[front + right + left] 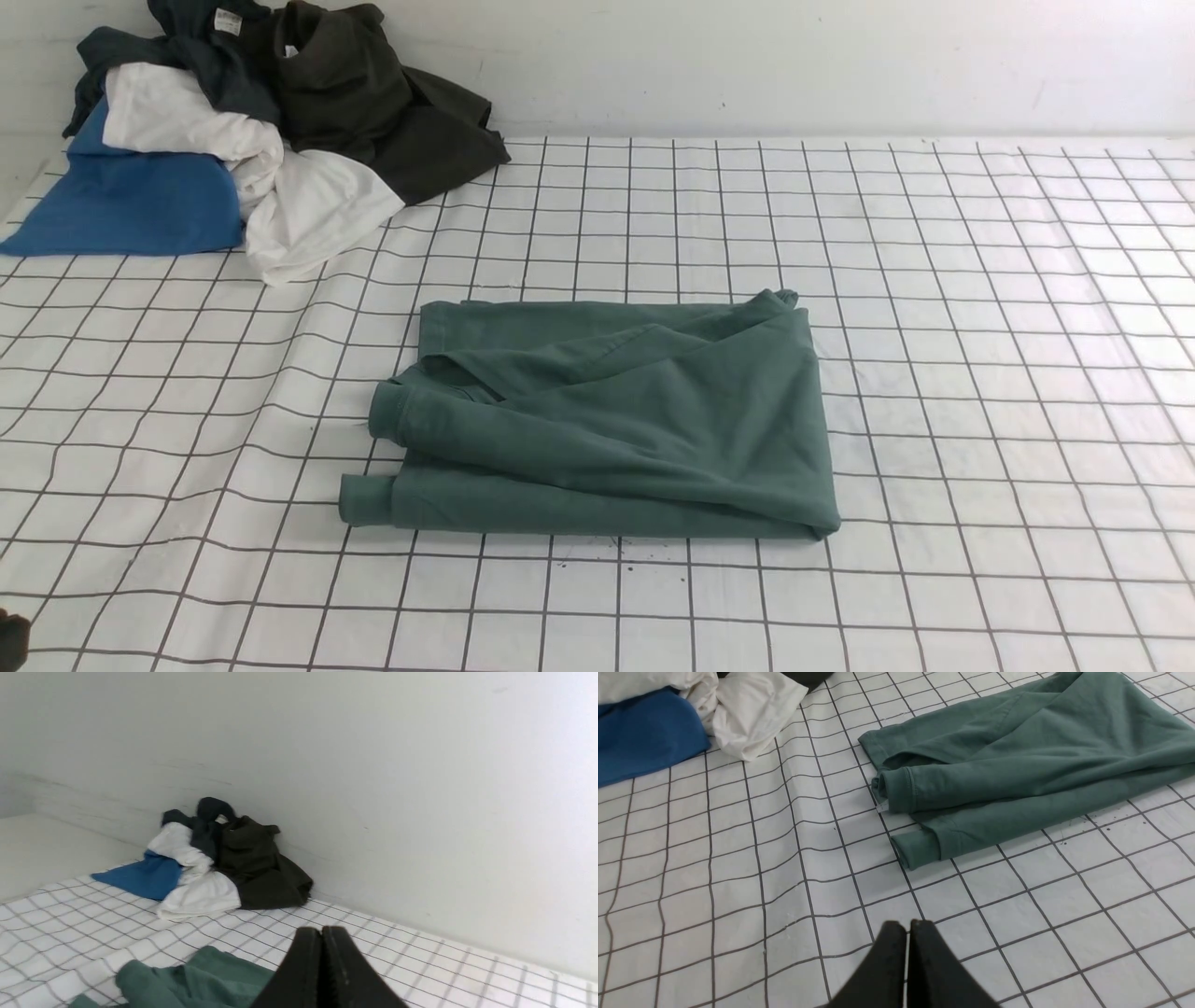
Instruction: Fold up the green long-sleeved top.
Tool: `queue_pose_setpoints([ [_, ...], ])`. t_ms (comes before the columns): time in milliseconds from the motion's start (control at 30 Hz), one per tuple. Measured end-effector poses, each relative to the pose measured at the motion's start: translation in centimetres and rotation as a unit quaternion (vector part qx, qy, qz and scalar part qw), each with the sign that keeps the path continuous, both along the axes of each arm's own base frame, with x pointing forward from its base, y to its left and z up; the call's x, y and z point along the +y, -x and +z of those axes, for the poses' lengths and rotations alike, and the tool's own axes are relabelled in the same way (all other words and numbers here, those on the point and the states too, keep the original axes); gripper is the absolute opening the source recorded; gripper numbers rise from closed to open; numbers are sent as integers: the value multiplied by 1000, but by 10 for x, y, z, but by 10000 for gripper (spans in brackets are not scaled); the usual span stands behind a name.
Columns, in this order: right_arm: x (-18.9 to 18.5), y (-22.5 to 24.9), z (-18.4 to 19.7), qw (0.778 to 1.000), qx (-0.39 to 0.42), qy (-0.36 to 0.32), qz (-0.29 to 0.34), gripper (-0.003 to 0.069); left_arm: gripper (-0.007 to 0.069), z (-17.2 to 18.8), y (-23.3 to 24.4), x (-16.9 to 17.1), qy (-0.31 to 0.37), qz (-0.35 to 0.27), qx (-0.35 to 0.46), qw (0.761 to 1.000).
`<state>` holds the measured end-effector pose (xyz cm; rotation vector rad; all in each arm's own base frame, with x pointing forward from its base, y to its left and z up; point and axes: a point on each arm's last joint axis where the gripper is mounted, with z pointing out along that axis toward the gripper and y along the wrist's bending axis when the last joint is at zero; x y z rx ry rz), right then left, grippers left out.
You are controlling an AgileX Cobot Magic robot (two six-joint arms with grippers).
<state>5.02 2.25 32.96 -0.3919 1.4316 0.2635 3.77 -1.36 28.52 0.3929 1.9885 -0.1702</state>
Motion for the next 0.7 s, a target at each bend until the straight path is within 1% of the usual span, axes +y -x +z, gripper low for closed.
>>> queue_pose_setpoints([
  [67, -7, 0, -28, 998, 0, -3, -64, -15, -7, 0, 0, 0, 0, 0, 0, 1000],
  [200, -18, -2, -78, 986, 16, -8, -165, -15, -7, 0, 0, 0, 0, 0, 0, 1000],
  [267, -21, -3, -100, 979, 36, -21, -200, -15, -7, 0, 0, 0, 0, 0, 0, 1000],
  [333, -25, -5, -124, 970, 73, -42, -230, -15, -7, 0, 0, 0, 0, 0, 0, 1000],
  [367, -25, -5, -126, 968, 76, -44, -235, -15, -7, 0, 0, 0, 0, 0, 0, 1000],
  [400, -27, -6, -136, 962, 99, -60, -245, -15, -7, 0, 0, 0, 0, 0, 0, 1000],
  [467, -27, -6, -141, 959, 112, -63, -251, -15, -7, 0, 0, 0, 0, 0, 0, 1000],
  [700, -27, -5, -148, 956, 145, -45, -252, -15, -7, 0, 0, 0, 0, 0, 0, 1000],
])
